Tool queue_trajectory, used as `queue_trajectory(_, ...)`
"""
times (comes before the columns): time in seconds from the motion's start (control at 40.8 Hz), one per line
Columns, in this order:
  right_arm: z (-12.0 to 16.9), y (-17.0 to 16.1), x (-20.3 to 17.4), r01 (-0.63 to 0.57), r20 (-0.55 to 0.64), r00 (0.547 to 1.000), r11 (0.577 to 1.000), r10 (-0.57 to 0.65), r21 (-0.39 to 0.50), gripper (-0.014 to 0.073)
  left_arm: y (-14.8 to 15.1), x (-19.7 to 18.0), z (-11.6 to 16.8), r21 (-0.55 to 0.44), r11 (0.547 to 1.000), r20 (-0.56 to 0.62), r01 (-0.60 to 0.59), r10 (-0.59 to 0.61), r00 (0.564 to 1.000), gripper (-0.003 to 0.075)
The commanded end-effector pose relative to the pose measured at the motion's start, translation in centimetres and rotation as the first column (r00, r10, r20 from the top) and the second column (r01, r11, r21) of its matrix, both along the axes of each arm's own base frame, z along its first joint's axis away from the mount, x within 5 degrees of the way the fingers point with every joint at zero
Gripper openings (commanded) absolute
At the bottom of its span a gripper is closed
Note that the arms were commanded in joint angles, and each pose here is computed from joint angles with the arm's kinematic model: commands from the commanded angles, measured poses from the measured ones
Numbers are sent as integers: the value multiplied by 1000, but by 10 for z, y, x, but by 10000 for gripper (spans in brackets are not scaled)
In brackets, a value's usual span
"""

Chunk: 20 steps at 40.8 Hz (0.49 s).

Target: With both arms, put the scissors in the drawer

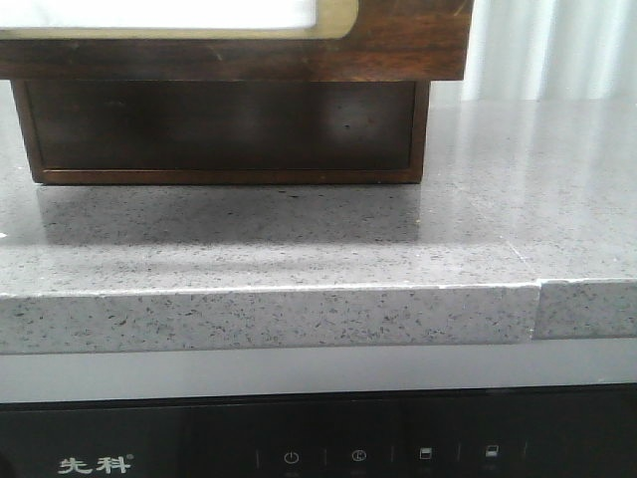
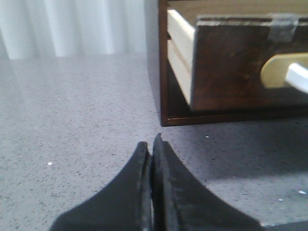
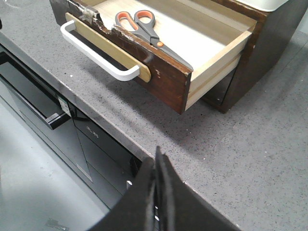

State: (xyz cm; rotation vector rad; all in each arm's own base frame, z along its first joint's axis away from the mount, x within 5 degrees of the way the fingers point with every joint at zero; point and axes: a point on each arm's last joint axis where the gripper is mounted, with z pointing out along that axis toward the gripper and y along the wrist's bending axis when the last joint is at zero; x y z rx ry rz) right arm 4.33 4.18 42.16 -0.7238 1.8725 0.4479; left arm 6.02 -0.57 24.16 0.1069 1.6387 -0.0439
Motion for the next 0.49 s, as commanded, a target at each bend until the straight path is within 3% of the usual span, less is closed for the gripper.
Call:
queue_trajectory(0.0, 12, 0, 2, 16, 69, 997, 998, -20, 54, -117, 2, -5, -2, -27, 999, 186, -24, 29, 982, -20)
queue_trajectory(0.196, 12, 0, 2, 16, 67, 998, 999, -20, 52, -117, 4, -5, -31, -29, 998, 208, -60, 65, 976, -20)
queue_trajectory(0.465, 11, 0, 2, 16, 62, 998, 999, -19, 48, -117, 4, -5, -32, -29, 998, 205, -62, 66, 977, -20)
